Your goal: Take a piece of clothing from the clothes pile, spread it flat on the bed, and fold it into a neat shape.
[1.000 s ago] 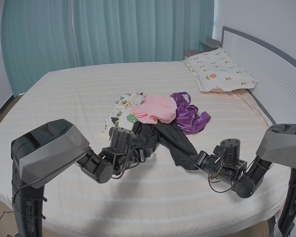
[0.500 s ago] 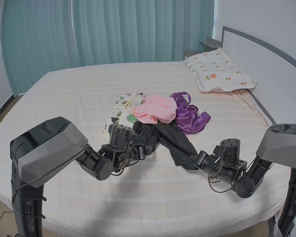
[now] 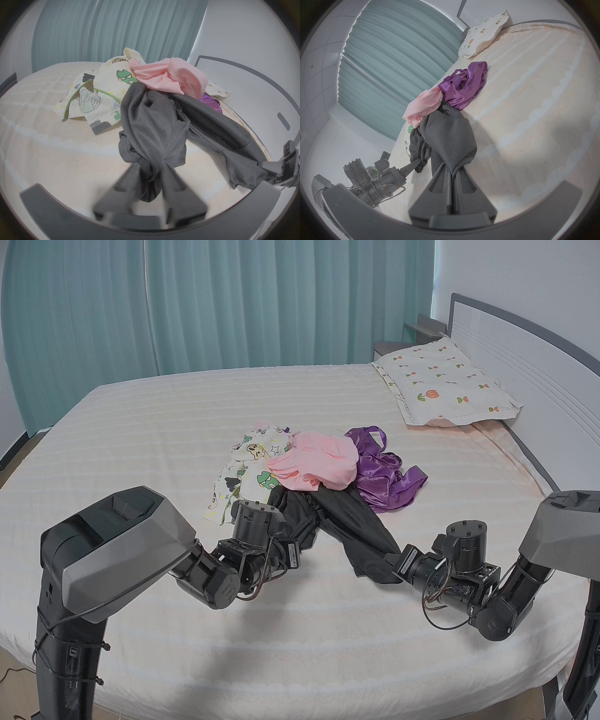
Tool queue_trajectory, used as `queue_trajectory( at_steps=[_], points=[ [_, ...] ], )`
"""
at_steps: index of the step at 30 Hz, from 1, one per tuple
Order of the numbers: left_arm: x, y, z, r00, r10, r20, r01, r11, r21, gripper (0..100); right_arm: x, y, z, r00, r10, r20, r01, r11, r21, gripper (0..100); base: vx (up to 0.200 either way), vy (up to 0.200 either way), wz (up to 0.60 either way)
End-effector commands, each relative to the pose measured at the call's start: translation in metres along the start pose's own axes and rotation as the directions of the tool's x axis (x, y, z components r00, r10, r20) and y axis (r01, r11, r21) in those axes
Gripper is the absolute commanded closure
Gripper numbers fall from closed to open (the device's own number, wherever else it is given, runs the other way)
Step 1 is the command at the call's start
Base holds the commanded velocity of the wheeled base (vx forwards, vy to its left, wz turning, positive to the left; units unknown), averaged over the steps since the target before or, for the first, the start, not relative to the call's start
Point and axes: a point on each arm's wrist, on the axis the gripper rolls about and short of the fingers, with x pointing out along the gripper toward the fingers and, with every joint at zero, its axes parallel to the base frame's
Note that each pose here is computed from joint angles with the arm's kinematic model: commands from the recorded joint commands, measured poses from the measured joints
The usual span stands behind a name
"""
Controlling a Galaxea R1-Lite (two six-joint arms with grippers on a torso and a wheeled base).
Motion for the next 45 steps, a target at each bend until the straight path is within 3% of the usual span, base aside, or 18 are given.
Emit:
queue_trajectory(
  at_steps=[1, 5, 10, 15, 17, 21, 22, 24, 26, 31, 35, 36, 39, 45],
  points=[
    [-0.011, 0.001, 0.003, 1.0, 0.011, 0.005, -0.011, 1.0, -0.011, 100, 0.0, 0.0, -0.001, 1.0, 0.002, -0.003, -0.002, 1.0, 0.014, 100, 0.0, 0.0, 0.0],
    [-0.034, 0.001, 0.015, 1.0, 0.012, 0.028, -0.01, 0.998, -0.055, 100, -0.002, 0.005, -0.004, 1.0, 0.014, -0.009, -0.013, 0.999, 0.049, 100, 0.0, 0.0, 0.0],
    [-0.086, -0.002, 0.044, 0.995, -0.02, 0.098, 0.03, 0.993, -0.111, 100, -0.012, 0.025, 0.006, 0.992, 0.113, 0.054, -0.116, 0.992, 0.058, 100, 0.0, 0.0, 0.0],
    [-0.137, -0.006, 0.075, 0.976, -0.061, 0.208, 0.091, 0.986, -0.136, 100, -0.047, 0.064, 0.042, 0.947, 0.266, 0.179, -0.275, 0.961, 0.029, 100, 0.0, 0.0, 0.0],
    [-0.168, -0.011, 0.096, 0.951, -0.089, 0.295, 0.136, 0.98, -0.143, 100, -0.076, 0.089, 0.07, 0.888, 0.384, 0.254, -0.39, 0.921, -0.029, 100, 0.0, 0.0, 0.0],
    [-0.209, -0.013, 0.122, 0.906, -0.115, 0.407, 0.19, 0.971, -0.148, 100, -0.122, 0.118, 0.108, 0.779, 0.525, 0.342, -0.514, 0.848, -0.131, 100, 0.0, 0.0, 0.0],
    [-0.209, -0.013, 0.122, 0.906, -0.115, 0.407, 0.19, 0.971, -0.148, 100, -0.122, 0.118, 0.108, 0.779, 0.525, 0.342, -0.514, 0.848, -0.131, 100, 0.0, 0.0, 0.0],
    [-0.231, -0.013, 0.132, 0.88, -0.126, 0.459, 0.217, 0.965, -0.15, 100, -0.147, 0.134, 0.13, 0.711, 0.585, 0.391, -0.565, 0.806, -0.179, 100, 0.0, 0.0, 0.0],
    [-0.242, -0.012, 0.135, 0.867, -0.133, 0.48, 0.23, 0.962, -0.149, 100, -0.156, 0.143, 0.138, 0.688, 0.6, 0.408, -0.578, 0.793, -0.191, 100, 0.0, 0.0, 0.0],
    [-0.258, -0.01, 0.138, 0.853, -0.138, 0.504, 0.244, 0.958, -0.151, 100, -0.156, 0.141, 0.134, 0.712, 0.585, 0.388, -0.564, 0.806, -0.18, 100, 0.0, 0.0, 0.0],
    [-0.251, -0.003, 0.118, 0.889, -0.115, 0.444, 0.204, 0.966, -0.157, 100, -0.147, 0.127, 0.117, 0.769, 0.552, 0.323, -0.534, 0.832, -0.151, 100, 0.0, 0.0, 0.0],
    [-0.248, -0.001, 0.11, 0.901, -0.11, 0.42, 0.192, 0.969, -0.158, 100, -0.14, 0.121, 0.105, 0.798, 0.534, 0.28, -0.518, 0.845, -0.133, 100, 0.0, 0.0, 0.0],
    [-0.243, 0.002, 0.099, 0.919, -0.099, 0.382, 0.178, 0.968, -0.176, 100, -0.129, 0.109, 0.092, 0.835, 0.498, 0.234, -0.486, 0.867, -0.112, 100, 0.0, 0.0, 0.0],
    [-0.24, 0.001, 0.086, 0.936, -0.105, 0.337, 0.194, 0.95, -0.244, 100, -0.125, 0.103, 0.085, 0.853, 0.479, 0.206, -0.47, 0.878, -0.093, 100, 0.0, 0.0, 0.0]
  ],
)
